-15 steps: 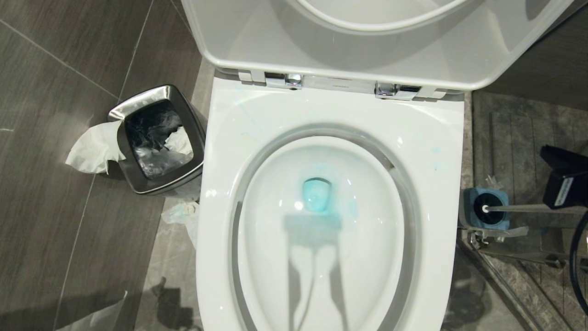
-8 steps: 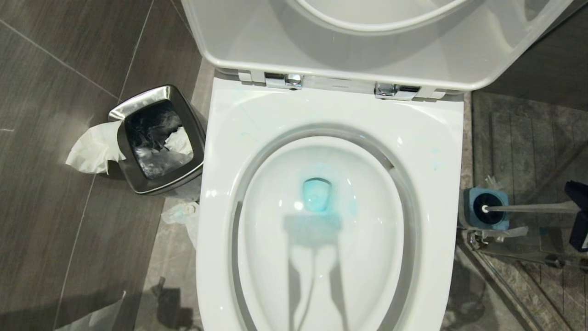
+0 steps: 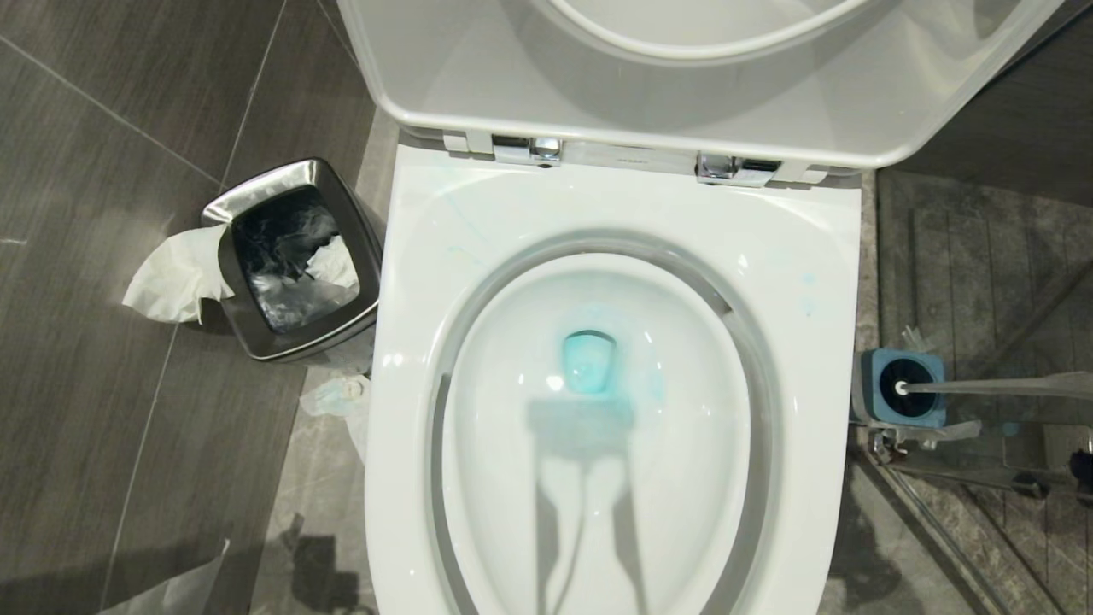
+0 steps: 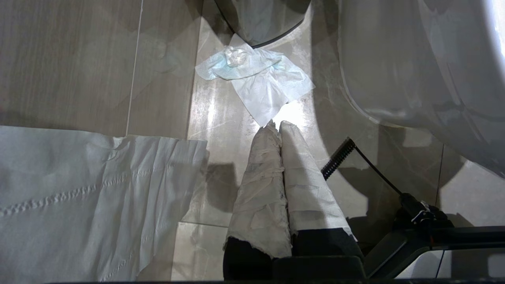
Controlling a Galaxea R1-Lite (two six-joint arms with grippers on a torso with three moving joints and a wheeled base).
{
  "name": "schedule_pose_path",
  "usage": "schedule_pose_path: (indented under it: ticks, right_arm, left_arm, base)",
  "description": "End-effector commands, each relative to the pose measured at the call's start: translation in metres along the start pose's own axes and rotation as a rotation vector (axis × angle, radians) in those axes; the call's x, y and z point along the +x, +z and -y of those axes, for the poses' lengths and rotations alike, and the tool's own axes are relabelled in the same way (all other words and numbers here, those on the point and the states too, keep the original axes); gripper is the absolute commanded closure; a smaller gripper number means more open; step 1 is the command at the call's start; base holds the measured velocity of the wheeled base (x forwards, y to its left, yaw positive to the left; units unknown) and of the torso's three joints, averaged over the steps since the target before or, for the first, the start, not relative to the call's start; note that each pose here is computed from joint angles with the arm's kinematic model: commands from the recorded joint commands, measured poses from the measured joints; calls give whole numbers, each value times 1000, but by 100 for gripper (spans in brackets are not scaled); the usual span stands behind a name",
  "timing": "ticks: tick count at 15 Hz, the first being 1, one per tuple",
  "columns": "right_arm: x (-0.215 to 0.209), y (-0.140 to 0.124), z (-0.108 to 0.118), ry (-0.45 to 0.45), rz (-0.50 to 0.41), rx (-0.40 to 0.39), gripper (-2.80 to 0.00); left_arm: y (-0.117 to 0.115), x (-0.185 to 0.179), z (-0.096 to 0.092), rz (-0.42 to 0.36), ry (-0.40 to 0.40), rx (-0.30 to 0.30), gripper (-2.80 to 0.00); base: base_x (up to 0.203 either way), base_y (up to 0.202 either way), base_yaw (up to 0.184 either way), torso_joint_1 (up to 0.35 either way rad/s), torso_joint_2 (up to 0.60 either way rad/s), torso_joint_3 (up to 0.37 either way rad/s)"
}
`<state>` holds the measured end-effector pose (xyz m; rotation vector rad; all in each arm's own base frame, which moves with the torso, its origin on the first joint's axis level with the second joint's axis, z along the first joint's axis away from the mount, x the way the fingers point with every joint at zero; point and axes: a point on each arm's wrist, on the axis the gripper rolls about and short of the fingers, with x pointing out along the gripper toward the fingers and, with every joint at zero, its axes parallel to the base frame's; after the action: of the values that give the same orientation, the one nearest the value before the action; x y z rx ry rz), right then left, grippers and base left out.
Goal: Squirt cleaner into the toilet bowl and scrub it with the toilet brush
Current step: Scrub the toilet bowl
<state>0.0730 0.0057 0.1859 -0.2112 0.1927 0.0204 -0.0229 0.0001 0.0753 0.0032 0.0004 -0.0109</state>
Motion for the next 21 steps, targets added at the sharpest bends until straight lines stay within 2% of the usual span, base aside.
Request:
schedule_pose_path:
  ticks: [1,4,6,8,9,12,16,19,21]
  right_arm:
    - [-19,-5,2,-31,64,8,0]
    - [-38,-21,2,-54,97,9,0]
    - [-56,-35,-1,-40,102,5,0]
    - [-77,-55,-6,-22,74,-14,0]
    - [-85,-67,-9,-10,29,-23,0]
    - [-85,-80,-12,-4,-15,-23,0]
    - [-76,-116,-19,-20,72,5,0]
    - [-79,-119,-20,-14,139,80,0]
    - [-77,-124,-21,4,143,109,0]
  left_arm:
    - [0,0,0,-1,0,0,0]
    - [0,0,0,-1,0,0,0]
    - [0,0,0,-1,0,0,0]
    - [0,0,0,-1,0,0,0]
    - [0,0,0,-1,0,0,0]
    - [0,0,0,-1,0,0,0]
    - [0,0,0,-1,0,0,0]
    - [0,0,0,-1,0,0,0]
    - [0,0,0,-1,0,0,0]
  base:
    - [0,0,0,0,0,0]
    - [0,0,0,0,0,0]
    - [0,0,0,0,0,0]
    - [0,0,0,0,0,0]
    - [0,0,0,0,0,0]
    - [0,0,0,0,0,0]
    - [0,0,0,0,0,0]
    - [0,0,0,0,0,0]
    - [0,0,0,0,0,0]
